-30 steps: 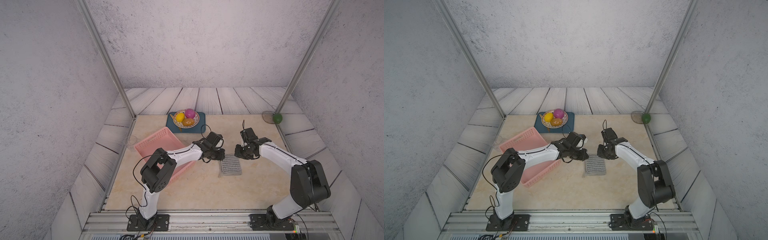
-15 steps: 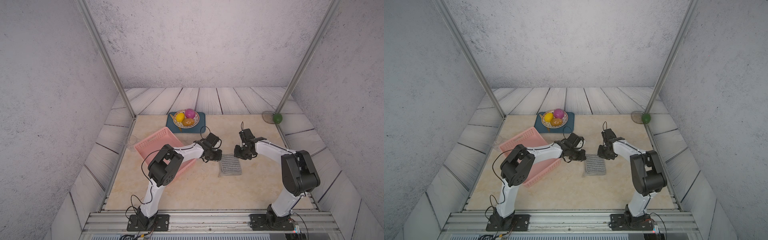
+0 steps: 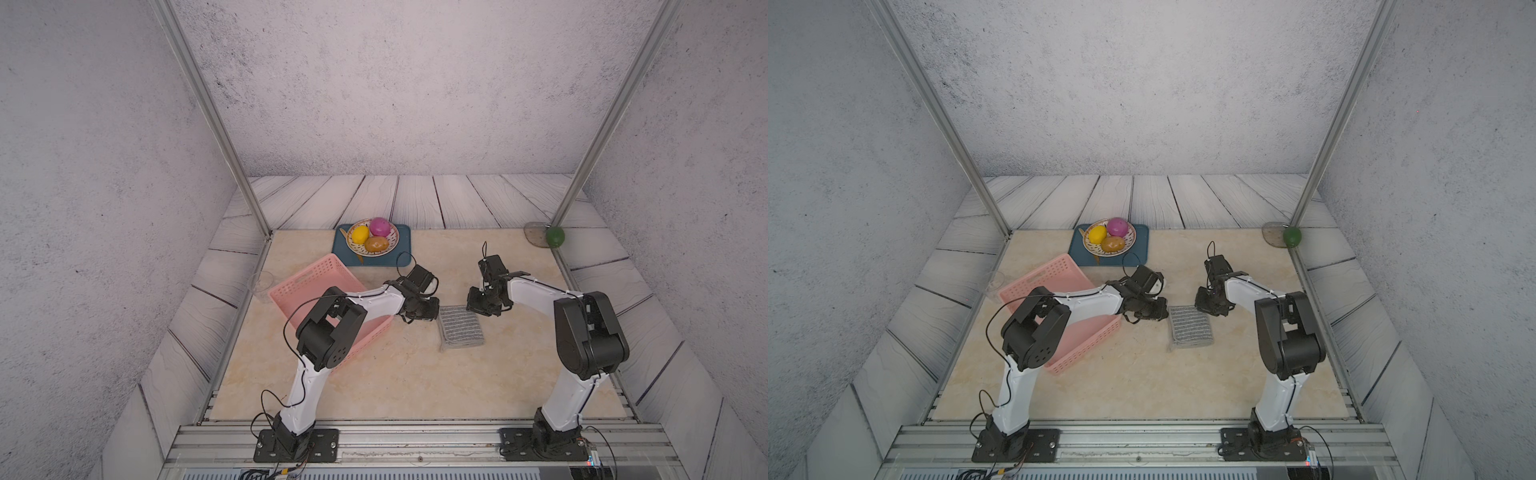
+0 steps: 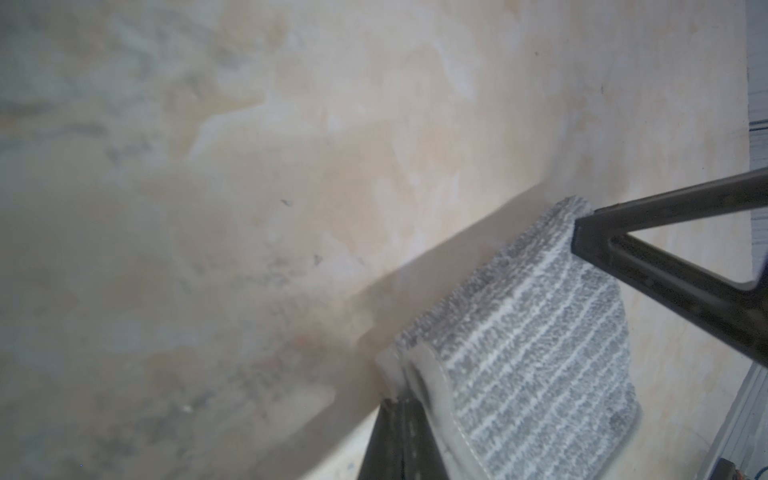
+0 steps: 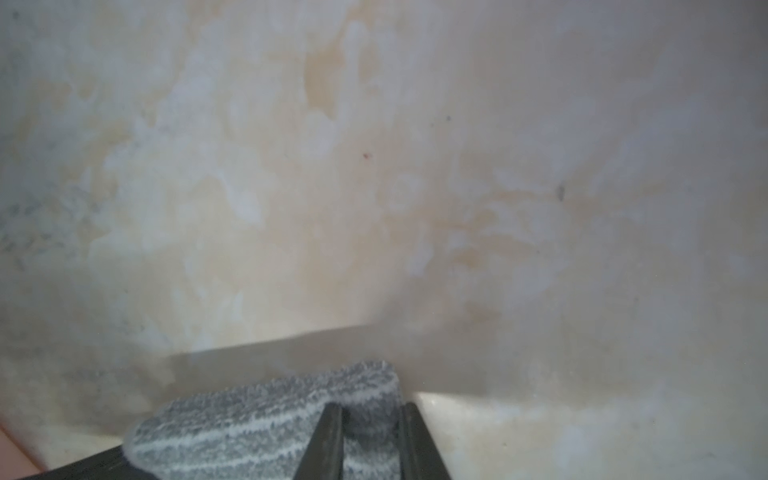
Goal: Fold the square dishcloth
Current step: Smooth out the cleaning item at the center of the board.
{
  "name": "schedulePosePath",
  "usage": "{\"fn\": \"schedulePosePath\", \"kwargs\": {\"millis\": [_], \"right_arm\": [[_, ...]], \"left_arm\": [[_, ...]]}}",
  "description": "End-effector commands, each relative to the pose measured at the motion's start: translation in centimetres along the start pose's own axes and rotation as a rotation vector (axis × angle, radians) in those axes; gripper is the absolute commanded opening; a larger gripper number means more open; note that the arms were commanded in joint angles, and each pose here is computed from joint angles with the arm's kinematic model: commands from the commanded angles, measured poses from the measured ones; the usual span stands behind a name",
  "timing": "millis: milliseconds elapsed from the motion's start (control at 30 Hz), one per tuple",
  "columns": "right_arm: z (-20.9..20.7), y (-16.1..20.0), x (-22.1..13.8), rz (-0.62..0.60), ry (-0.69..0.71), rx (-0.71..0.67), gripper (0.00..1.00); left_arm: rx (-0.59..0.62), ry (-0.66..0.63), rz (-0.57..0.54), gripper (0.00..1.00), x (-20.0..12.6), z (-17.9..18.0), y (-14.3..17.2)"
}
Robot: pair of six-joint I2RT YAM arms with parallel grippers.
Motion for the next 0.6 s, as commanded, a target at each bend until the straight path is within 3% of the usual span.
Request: {"fn": "schedulePosePath", "kwargs": {"millis": [0,233,333,467,567], "right_arm": [[0.6,-1.2,-0.3,-0.014,-0.021,-0.011,0.22],[1.0,-3.0,-4.0,-0.081,0.022,-0.037,0.41],[0.8,-3.7,-6.9,-0.148,0.065,-0.050,0.44],[0.1,-3.9,-11.4,-0.256,0.128,-0.051,0.46],[-0.8,-3.6,-14.4,-0.338,0.176,-0.044,0.54]], "left_arm": [[0.012,-0.027,-0.024,0.00,-0.1,0.7,-1.3],[0.033,-0.044,-0.114,0.01,-3.8,0.2,-4.2],[0.058,-0.064,-0.180,0.09,-6.8,-0.4,-5.4],[0.086,-0.112,-0.287,0.34,-11.7,-0.9,-6.1],[0.093,-0.166,-0.370,0.57,-15.3,-0.6,-5.8]]}}
Point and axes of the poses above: each gripper's point midway between its finger pads, its own x axis out along the fingers, its own z axis along the line the jaws close on, y = z × x, the point moved 7 cm from there along -x, back along the fingers, and after that the axes turned 4 degrees about -x, right-handed, at the moved point
